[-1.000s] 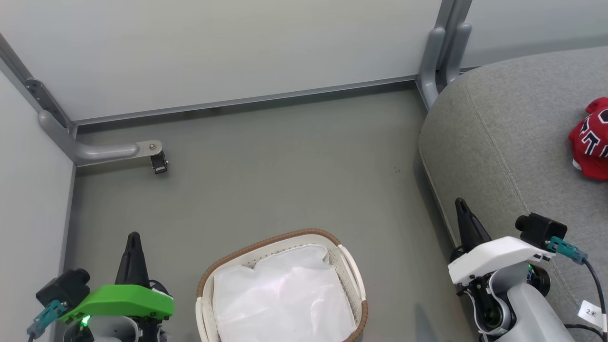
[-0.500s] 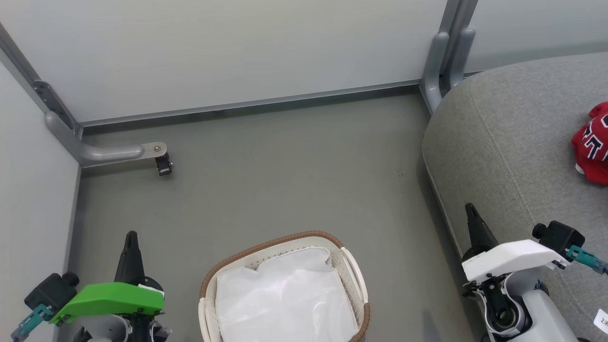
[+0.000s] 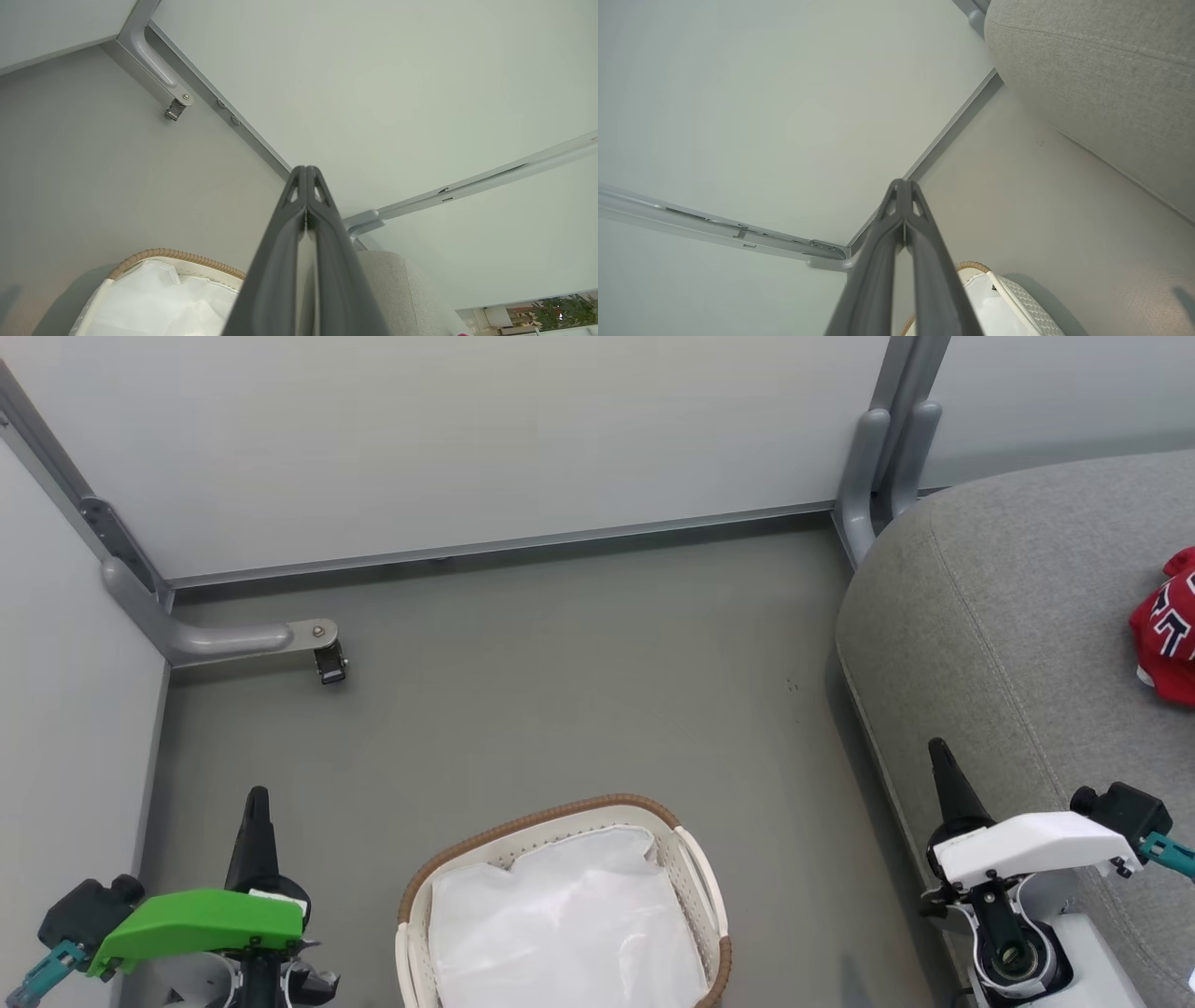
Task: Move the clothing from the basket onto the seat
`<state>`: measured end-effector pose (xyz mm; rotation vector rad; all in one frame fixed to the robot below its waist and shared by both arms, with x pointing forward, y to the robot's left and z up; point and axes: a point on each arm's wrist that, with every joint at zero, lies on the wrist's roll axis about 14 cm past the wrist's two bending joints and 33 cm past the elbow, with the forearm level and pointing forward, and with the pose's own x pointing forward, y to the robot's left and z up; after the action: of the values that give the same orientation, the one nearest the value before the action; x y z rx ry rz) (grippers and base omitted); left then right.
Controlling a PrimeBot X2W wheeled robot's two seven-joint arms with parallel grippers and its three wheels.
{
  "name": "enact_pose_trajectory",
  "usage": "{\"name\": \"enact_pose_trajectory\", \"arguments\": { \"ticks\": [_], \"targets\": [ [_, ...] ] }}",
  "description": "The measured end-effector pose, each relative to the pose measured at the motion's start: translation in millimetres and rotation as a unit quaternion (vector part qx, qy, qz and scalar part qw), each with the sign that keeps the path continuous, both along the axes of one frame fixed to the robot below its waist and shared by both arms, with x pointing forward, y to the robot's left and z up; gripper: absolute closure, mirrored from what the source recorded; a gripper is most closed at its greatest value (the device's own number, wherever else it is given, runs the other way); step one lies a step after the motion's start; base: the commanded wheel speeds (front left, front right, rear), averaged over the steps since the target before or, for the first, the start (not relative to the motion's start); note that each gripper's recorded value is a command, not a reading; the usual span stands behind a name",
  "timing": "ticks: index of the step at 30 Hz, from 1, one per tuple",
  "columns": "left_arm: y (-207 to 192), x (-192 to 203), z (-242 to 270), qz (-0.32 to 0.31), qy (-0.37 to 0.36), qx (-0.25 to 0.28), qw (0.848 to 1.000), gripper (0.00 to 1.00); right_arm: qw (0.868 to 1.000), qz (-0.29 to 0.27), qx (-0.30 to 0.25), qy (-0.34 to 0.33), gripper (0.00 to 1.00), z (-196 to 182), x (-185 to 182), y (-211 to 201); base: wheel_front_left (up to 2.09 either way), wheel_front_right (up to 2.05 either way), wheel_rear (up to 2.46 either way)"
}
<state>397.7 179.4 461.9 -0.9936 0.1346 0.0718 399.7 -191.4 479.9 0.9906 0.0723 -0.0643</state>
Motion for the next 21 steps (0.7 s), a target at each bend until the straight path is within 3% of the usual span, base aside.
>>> {"name": "enact_pose_trajectory", "arguments": {
  "ticks": [21],
  "targets": [
    [6.5, -2.4, 10.9, 0.014, -0.013, -0.105, 0.994, 1.0, 0.994, -0.008, 0.105, -0.01, 1.0, 7.6, -2.8, -4.1, 0.0, 0.0, 0.0]
  ]
}}
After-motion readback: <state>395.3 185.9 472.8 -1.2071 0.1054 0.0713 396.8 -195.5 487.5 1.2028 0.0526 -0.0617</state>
